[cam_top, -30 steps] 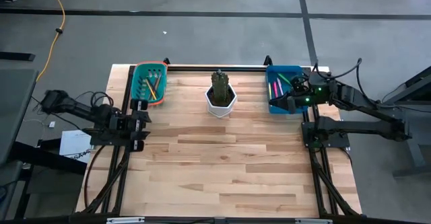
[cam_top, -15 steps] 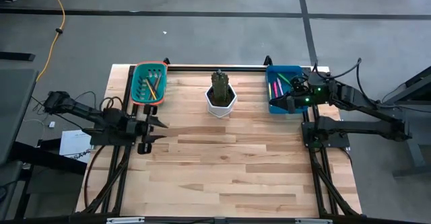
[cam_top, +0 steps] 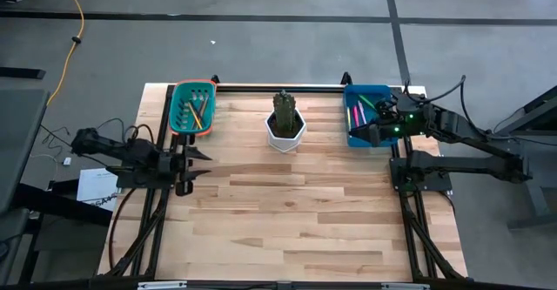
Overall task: Sort pens & pencils
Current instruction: Return to Home Position
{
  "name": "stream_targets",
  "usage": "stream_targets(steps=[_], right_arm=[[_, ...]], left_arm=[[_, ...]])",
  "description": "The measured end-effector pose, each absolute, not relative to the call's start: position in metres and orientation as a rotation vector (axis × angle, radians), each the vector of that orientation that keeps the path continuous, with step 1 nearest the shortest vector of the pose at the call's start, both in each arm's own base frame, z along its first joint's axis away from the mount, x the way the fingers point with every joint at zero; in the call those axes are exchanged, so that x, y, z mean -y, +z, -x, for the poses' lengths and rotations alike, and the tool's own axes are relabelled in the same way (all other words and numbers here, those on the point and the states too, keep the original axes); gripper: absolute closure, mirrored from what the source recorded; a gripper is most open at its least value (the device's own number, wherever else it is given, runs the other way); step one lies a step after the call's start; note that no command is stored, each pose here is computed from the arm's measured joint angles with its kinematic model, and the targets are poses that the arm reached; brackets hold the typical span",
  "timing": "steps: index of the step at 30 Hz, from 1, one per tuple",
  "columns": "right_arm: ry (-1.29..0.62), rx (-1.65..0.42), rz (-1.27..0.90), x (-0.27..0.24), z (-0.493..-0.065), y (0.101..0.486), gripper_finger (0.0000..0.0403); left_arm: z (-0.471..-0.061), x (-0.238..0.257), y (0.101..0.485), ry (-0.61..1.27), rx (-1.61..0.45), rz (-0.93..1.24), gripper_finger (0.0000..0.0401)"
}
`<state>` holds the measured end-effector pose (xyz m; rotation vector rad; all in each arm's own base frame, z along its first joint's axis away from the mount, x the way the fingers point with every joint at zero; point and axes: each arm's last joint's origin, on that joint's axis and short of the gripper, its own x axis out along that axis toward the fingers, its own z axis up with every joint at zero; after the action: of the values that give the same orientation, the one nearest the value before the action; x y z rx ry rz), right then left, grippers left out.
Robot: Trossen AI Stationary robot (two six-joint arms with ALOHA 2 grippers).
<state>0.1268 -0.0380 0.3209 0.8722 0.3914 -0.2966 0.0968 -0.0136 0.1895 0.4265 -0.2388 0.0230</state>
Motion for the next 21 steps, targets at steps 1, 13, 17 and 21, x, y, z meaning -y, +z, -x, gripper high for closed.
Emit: stream_targets(steps=[1, 13, 17, 21], right_arm=[[-0.3, -0.391, -0.872, 0.038, -0.127, 0.321, 0.0279], [-0.318, -0.406, -0.864, 0.038, -0.126, 0.319, 0.0279], [-0.316, -0.406, -0.857, 0.038, -0.126, 0.319, 0.0279], [-0.32, -0.406, -0.844, 0.038, -0.126, 0.319, 0.0279]], left_arm=[[-0.095, 0.013, 0.189, 0.024, 0.242, -0.434, 0.0259], [-0.095, 0.015, 0.182, -0.069, 0.186, -0.464, 0.0259], [-0.096, 0.017, 0.171, -0.145, 0.092, -0.449, 0.0259], [-0.096, 0.018, 0.167, -0.176, 0.053, -0.435, 0.0259]])
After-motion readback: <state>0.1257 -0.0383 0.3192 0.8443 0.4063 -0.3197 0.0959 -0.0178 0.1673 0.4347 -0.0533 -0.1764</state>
